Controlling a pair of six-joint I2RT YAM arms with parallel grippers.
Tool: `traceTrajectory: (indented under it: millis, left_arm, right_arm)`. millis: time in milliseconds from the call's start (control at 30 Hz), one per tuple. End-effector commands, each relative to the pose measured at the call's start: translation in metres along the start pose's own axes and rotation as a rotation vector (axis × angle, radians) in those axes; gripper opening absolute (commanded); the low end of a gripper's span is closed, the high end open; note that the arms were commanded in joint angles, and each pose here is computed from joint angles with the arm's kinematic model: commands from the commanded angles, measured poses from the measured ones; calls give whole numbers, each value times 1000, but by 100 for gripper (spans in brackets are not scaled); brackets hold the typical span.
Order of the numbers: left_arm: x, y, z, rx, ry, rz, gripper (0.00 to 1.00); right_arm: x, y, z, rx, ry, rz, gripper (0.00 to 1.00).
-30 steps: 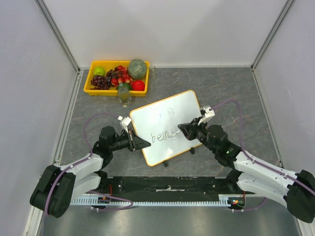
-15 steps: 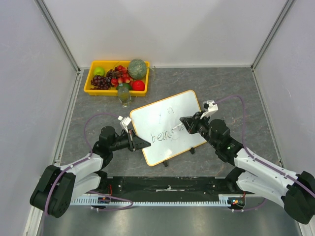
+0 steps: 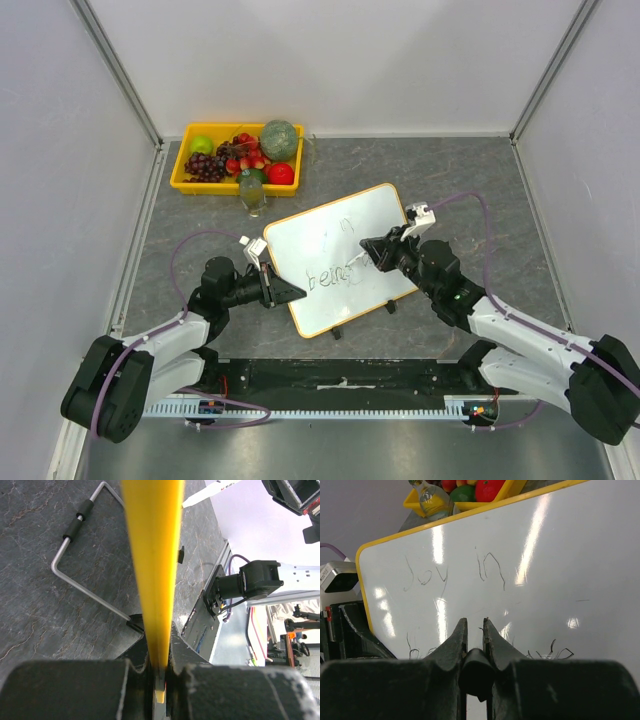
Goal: Write a sentence on the whiteboard
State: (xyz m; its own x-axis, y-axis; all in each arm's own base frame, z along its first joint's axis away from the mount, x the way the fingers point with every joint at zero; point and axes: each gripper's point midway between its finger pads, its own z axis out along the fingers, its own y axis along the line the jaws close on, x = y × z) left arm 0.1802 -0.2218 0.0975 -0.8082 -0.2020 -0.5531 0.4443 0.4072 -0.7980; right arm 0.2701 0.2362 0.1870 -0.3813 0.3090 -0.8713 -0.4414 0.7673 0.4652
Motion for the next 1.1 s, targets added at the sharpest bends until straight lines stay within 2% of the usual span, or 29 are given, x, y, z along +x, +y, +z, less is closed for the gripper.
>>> traceTrajectory:
  millis: [0, 600, 1067]
  left_arm:
    - [20, 40, -4, -164, 35, -17, 2]
    - [20, 40, -4, -164, 37, -20, 2]
    - [20, 40, -4, -162, 39, -21, 2]
  right_arm:
    - [10, -3, 3, 2, 48, -36, 0]
    - [55, -36, -13, 82, 155, -82, 0]
    - [10, -39, -7, 168, 38, -116, 0]
